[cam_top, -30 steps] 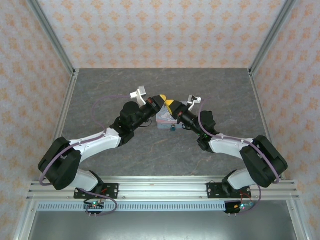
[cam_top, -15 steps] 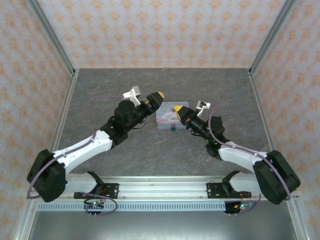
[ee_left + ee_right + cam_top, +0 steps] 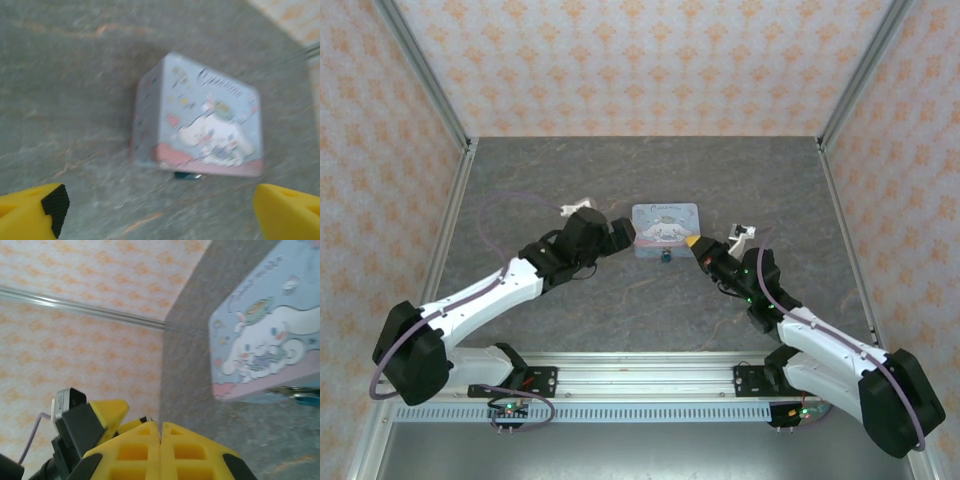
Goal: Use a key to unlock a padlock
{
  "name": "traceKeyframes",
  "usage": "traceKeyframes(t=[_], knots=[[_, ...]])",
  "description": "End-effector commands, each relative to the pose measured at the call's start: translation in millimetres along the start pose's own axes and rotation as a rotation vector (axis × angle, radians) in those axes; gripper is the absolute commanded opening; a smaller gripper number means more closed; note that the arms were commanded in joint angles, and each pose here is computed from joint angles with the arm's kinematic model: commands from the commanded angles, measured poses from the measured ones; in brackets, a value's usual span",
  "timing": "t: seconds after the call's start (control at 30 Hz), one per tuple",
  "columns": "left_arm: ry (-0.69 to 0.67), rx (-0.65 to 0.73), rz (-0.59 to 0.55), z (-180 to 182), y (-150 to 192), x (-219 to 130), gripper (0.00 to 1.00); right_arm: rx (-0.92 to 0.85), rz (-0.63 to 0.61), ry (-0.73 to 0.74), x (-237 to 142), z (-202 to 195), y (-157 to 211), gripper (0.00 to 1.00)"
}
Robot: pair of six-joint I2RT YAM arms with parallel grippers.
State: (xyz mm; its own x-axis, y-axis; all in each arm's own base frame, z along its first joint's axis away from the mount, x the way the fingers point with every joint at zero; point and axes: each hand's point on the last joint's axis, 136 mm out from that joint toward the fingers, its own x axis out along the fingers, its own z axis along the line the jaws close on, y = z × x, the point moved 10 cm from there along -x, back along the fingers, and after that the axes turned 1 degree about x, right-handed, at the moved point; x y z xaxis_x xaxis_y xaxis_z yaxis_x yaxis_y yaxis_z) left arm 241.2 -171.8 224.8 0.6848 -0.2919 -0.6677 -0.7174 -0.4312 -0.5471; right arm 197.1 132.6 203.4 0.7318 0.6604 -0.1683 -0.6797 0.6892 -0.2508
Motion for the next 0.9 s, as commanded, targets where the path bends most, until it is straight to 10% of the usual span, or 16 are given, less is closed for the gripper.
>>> traceKeyframes(t=[0.0, 0.87], knots=[[-0.037, 0.127, 0.046, 4, 23, 9, 0.91, -0.023, -0.022, 0.08, -3, -11, -2, 0.0], [0.249, 0.289, 0.144, -47, 72, 110, 0.7, -0.033, -0.016, 0.193, 42, -36, -35, 0.0]])
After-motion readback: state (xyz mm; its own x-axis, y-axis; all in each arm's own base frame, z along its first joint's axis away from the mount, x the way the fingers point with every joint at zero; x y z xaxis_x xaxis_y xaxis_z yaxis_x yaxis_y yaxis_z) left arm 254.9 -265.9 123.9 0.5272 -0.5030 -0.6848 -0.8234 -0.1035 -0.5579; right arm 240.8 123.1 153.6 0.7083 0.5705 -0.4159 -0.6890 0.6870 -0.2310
